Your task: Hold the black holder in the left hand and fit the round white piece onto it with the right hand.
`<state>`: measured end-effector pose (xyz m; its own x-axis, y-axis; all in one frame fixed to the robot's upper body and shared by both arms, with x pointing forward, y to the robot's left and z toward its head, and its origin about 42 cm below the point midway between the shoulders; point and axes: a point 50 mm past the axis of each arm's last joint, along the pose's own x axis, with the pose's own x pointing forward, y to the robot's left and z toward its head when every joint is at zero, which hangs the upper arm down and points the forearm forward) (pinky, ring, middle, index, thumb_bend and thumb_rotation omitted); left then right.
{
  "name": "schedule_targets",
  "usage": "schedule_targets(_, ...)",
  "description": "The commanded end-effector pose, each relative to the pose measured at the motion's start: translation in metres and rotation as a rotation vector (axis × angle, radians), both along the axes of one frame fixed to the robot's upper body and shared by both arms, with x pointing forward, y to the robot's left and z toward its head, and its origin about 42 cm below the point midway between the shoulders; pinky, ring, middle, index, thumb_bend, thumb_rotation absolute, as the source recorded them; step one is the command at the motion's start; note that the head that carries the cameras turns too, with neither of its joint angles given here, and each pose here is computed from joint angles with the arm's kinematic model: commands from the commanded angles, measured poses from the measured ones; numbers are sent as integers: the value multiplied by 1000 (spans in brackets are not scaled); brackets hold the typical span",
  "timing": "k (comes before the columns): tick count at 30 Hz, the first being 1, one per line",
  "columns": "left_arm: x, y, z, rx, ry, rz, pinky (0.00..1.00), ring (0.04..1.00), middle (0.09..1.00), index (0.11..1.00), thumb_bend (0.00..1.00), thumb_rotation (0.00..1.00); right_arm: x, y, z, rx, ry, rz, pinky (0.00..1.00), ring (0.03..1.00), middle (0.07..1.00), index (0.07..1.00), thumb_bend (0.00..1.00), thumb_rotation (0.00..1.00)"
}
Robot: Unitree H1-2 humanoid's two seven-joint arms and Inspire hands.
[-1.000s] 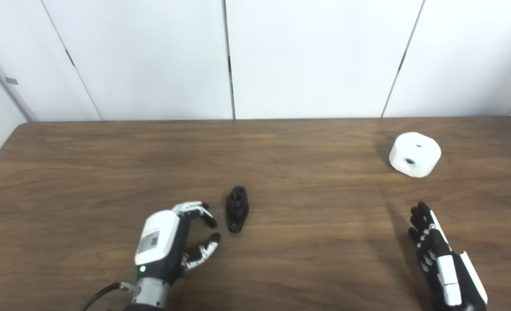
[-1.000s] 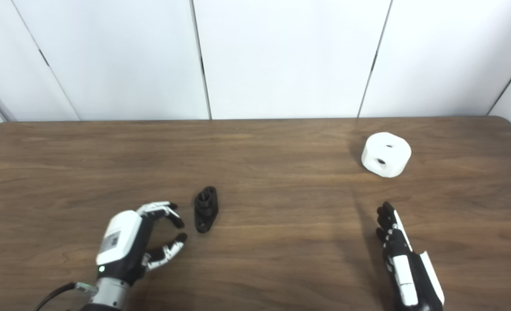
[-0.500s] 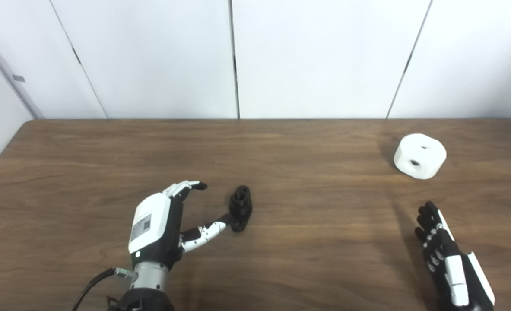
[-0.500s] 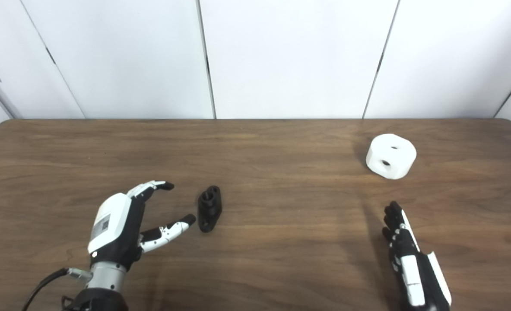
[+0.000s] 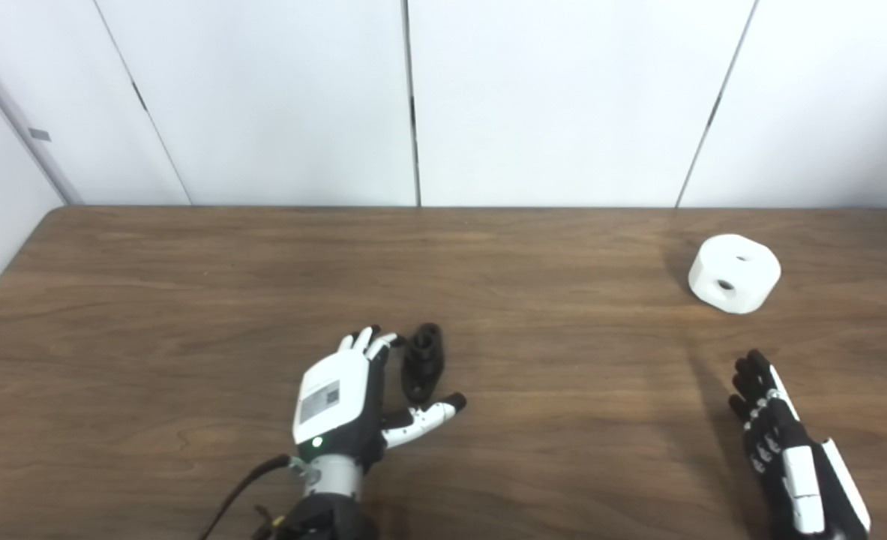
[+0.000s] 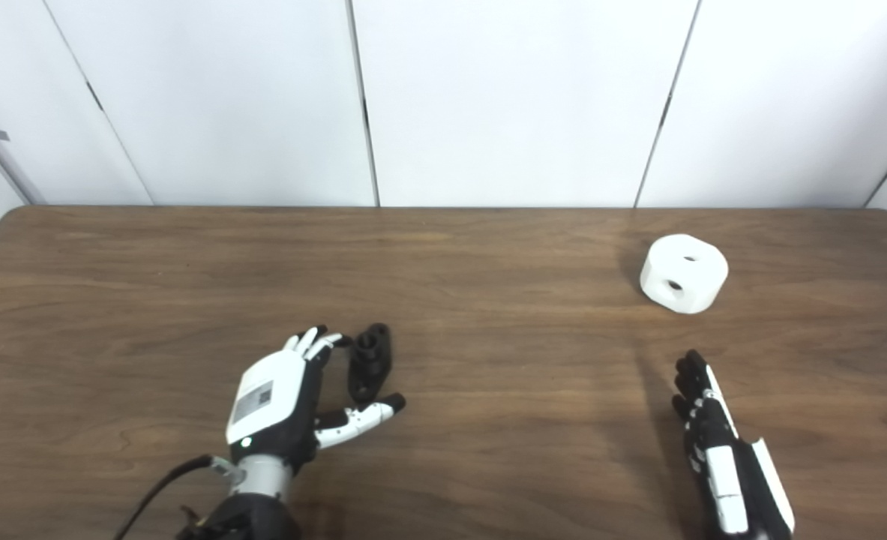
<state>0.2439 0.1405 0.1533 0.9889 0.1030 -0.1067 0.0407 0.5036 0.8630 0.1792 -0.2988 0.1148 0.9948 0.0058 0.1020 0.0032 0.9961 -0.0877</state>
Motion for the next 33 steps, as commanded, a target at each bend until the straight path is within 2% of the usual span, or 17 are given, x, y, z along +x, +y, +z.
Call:
schedule_targets(1,5,-4,5,16,-64,29,953,986,992,860,893,602,-1,-3,1,-4,-18,3,1000,1000,987,1000,628,1000)
schedule_targets(8,14,-13,-16,12,-62,72,972,1000,1000,900,882,582,-1,-2,2,-7,-20,12,1000,1000,991,1000,619,1000)
schedule_targets(13,23,-15,-29,9,-92,144,971,1000,1000,914,877,555,-1,-1,2,-9,-19,14,1000,1000,988,998,605,1000)
schedule_targets(17,29,-16,-35,13,-96,171,995,1000,1000,948,862,568,-1,0,3,-5,-21,18,1000,1000,986,1000,589,984)
schedule_targets(21,34,-17,-39,12,-92,177,1000,1000,1000,929,860,561,-1,0,3,-4,-25,22,1000,1000,985,1000,587,972)
schedule_targets(30,38,-20,-36,29,-94,165,980,1000,1000,798,842,549,-2,1,3,-2,-28,28,1000,1000,990,1000,571,964)
schedule_targets(33,39,-21,-36,47,-86,156,982,1000,1000,778,846,557,-2,0,4,-5,-27,33,1000,1000,996,1000,579,965)
